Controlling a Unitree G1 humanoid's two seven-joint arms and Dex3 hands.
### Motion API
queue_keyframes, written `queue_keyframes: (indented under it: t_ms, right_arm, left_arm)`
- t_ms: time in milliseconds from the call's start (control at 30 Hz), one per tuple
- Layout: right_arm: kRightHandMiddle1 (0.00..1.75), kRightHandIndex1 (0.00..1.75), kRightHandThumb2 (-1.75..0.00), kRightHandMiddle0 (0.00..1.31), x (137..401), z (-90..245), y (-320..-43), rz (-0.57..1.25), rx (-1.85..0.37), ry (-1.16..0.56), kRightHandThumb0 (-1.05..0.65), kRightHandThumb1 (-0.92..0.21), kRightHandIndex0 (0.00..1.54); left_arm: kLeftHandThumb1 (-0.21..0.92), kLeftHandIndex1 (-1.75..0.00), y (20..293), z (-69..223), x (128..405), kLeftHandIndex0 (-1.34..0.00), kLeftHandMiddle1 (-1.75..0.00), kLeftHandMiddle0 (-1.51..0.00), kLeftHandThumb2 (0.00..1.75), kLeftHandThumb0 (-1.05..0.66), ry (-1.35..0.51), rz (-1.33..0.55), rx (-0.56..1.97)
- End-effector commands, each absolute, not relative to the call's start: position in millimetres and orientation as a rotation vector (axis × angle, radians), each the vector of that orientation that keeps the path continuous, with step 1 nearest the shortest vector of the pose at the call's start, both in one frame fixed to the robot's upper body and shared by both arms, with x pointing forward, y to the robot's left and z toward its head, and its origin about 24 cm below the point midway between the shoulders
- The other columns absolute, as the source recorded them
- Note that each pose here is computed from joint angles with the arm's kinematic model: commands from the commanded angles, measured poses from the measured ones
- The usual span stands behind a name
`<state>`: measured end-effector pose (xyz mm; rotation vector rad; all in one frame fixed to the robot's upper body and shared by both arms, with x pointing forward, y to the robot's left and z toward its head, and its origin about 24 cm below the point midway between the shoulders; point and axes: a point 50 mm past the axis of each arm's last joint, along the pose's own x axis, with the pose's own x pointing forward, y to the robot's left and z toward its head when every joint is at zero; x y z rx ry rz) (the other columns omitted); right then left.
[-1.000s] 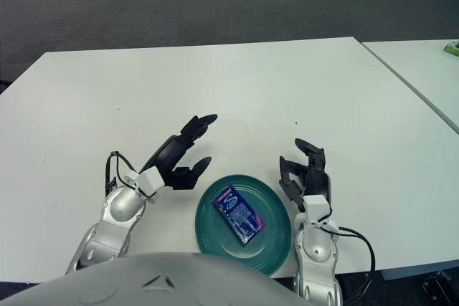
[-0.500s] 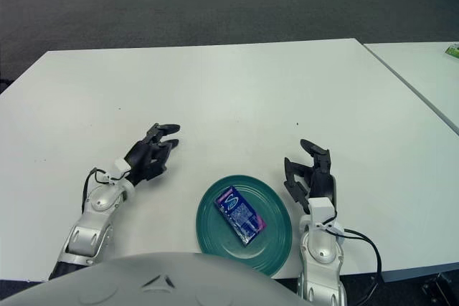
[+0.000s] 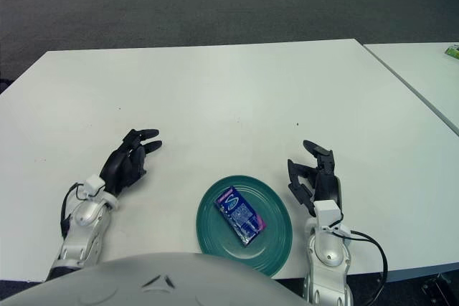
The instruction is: Put the gum into the plate.
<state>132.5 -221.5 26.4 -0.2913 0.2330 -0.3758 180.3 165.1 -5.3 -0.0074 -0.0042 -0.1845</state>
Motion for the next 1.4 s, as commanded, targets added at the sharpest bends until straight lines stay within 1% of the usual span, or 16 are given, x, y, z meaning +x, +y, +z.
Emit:
queue_keyframes:
  t_ms: [0,367,600,800,967,1167,1367]
  right_arm:
    - [0.83,0.78,-0.49,0.00,110.1,8.9,-235.2,-0.375,-0.351,0.386,-0.54,-0.92,0.53]
    - [0.82,0.78,-0.50,0.00,110.8,6.8,-238.3,-0.350,-0.347,0.396,-0.51,-0.92,0.52]
    - [0.83,0.75,-0.51,0.00,110.3,6.3,-240.9,-0.332,-0.339,0.385,-0.53,-0.92,0.49]
    - [0.87,0.66,-0.52,0.00,109.9,6.7,-239.8,-0.326,-0.327,0.373,-0.57,-0.92,0.46]
    - [0.89,0.56,-0.53,0.00,110.9,6.6,-239.9,-0.329,-0.311,0.365,-0.58,-0.92,0.49]
    - [0.89,0.49,-0.55,0.02,113.7,4.6,-240.2,-0.327,-0.293,0.349,-0.56,-0.92,0.53]
    - [0.89,0.45,-0.56,0.03,117.7,1.4,-238.8,-0.316,-0.283,0.334,-0.56,-0.92,0.54]
  left_arm:
    - [0.92,-1.12,172.0,-11.6,162.9,-0.33,-0.68,-0.51,0.82,-0.80,0.032,-0.150,-0.053]
    - [0.92,-1.10,161.3,-14.9,155.3,-0.28,-0.68,-0.49,0.79,-0.76,0.058,-0.149,-0.151]
    - [0.92,-1.12,158.1,-18.0,142.6,-0.29,-0.71,-0.48,0.79,-0.74,0.044,-0.109,-0.151]
    - [0.92,-1.18,154.5,-20.1,133.5,-0.32,-0.76,-0.47,0.79,-0.72,0.047,-0.043,-0.191]
    - [0.92,-1.24,149.9,-20.7,129.0,-0.35,-0.79,-0.46,0.80,-0.75,0.059,-0.016,-0.248]
    - [0.92,-1.30,145.0,-17.5,125.3,-0.33,-0.82,-0.46,0.79,-0.74,0.047,0.009,-0.286]
    - [0.92,-1.31,142.4,-16.2,123.7,-0.30,-0.83,-0.45,0.79,-0.74,0.042,0.054,-0.249]
